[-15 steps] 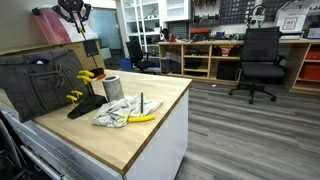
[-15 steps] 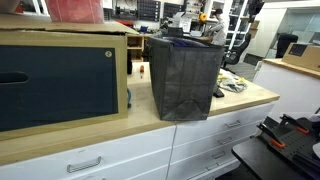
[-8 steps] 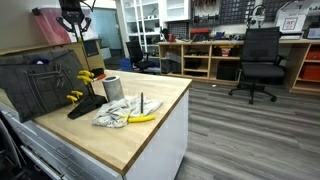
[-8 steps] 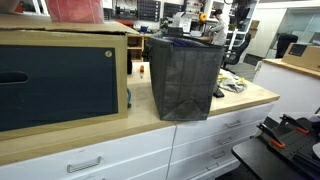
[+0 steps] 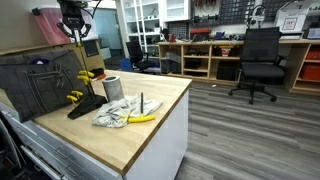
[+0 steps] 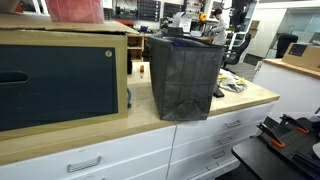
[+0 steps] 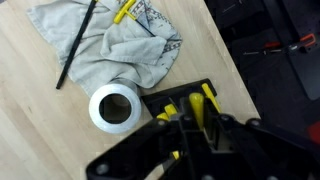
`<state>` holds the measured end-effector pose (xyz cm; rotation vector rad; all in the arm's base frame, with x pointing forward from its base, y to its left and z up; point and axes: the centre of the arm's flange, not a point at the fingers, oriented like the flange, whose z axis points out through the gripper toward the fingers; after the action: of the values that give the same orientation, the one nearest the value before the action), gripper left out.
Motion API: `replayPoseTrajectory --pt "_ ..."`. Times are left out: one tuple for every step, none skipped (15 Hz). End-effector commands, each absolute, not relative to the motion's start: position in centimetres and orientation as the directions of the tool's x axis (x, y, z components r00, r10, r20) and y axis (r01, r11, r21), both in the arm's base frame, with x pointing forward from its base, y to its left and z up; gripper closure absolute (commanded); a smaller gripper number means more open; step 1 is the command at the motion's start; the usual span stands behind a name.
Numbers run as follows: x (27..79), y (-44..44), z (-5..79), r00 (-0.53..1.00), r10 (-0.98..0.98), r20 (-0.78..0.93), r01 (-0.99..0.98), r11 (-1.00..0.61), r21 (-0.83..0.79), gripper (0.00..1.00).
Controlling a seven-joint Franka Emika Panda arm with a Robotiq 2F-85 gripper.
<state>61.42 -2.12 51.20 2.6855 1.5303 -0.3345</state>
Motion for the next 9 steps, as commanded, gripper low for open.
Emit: replayPoseTrajectory --pt "61.4 -2.1 51.2 0.492 0.847 -0.202 0.854 -0.515 -0.078 0.85" --pt "61.4 -2.1 51.2 0.492 0.847 -0.202 0.854 -0.515 -0.078 0.85" --pt "61.4 -2.1 51.2 0.492 0.847 -0.202 0.854 -0.515 -0.078 0.96" --pt "61.6 -1.6 51.2 0.493 0.846 -0.203 0.854 -0.515 -0.073 0.96" --pt "61.5 -1.1 51.3 0.486 0.851 -0.202 0.859 -0.507 -0.070 0.96" --pt "61.3 -0.7 51.4 0.480 0.855 -0.199 0.864 -0.500 -0.065 0.96" --pt "61.1 -0.5 51.5 0.476 0.857 -0.196 0.867 -0.495 -0.061 0.96" --pt "60.9 -0.4 51.6 0.473 0.860 -0.191 0.870 -0.491 -0.054 0.96" --pt "61.0 -0.3 51.5 0.468 0.863 -0.192 0.873 -0.485 -0.055 0.96"
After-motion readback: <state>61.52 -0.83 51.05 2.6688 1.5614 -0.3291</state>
